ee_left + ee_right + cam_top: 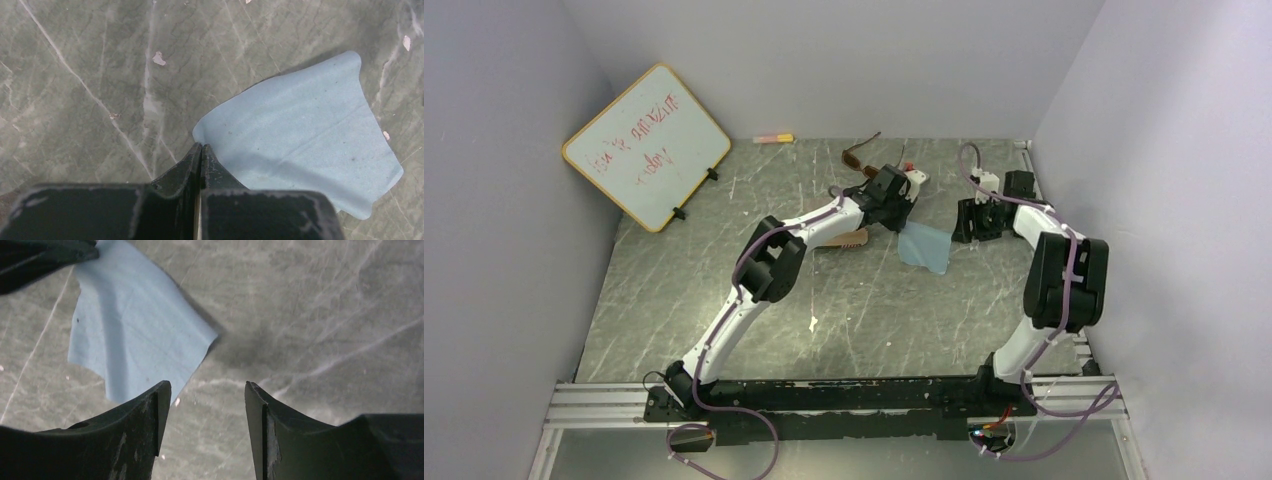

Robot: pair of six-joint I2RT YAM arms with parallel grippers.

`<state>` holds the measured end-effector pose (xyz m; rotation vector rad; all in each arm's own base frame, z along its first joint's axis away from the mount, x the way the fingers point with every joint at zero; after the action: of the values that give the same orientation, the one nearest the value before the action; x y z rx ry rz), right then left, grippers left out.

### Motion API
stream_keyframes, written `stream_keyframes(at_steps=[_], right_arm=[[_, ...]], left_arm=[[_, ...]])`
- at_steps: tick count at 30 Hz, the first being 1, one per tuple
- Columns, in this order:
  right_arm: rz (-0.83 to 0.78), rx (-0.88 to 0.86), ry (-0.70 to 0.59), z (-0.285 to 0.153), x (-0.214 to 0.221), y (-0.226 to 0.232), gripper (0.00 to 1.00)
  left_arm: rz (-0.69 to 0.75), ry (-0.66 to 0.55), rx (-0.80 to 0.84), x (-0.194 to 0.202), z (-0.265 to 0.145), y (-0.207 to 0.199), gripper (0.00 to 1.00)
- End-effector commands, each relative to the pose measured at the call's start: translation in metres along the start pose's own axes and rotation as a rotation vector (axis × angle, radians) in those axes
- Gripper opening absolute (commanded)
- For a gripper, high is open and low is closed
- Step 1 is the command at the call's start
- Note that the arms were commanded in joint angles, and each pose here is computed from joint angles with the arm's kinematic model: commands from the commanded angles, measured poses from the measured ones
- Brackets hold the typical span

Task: Organize the sunglasses
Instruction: Adjust the glasses cleaning cloth at the center of the board.

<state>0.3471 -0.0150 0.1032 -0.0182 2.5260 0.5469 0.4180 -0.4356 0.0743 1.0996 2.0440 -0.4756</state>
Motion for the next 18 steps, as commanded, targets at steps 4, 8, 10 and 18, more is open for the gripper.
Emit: stream_keyframes(at_steps=[4,8,10,18], right_arm=[[0.066,-0.018,-0.019,0.027,-0.035,0.004,0.59],[0.105,-0.006,-0.002,0.036,-0.040,-0.001,0.59],[0.131,-0.025,0.026,0.042,-0.039,-0.001,0.58],[0.207,-0.086,0.101,0.051,-0.024,0.003,0.53]], left_arm=[[0.016,-0.108,0.046,-0.046,-0.035,-0.003,0.06],[0.024,-0.120,0.071,-0.050,-0.036,-0.005,0.06],[0.029,-0.127,0.072,-0.052,-0.037,-0.005,0.05],[0.036,-0.129,0.077,-0.052,-0.038,-0.006,0.05]])
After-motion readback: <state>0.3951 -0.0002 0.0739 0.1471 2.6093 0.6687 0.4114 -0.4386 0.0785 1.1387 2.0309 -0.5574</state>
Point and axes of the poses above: each gripper's point midway between its finger pads, its own z axis out along the fingers, its own y axis along the line the jaws close on, x = y × z, the point moved 6 cm from there along -z, back along the fingers, and after that the axes turned 14 degrees about z, right-handed, at the moved point
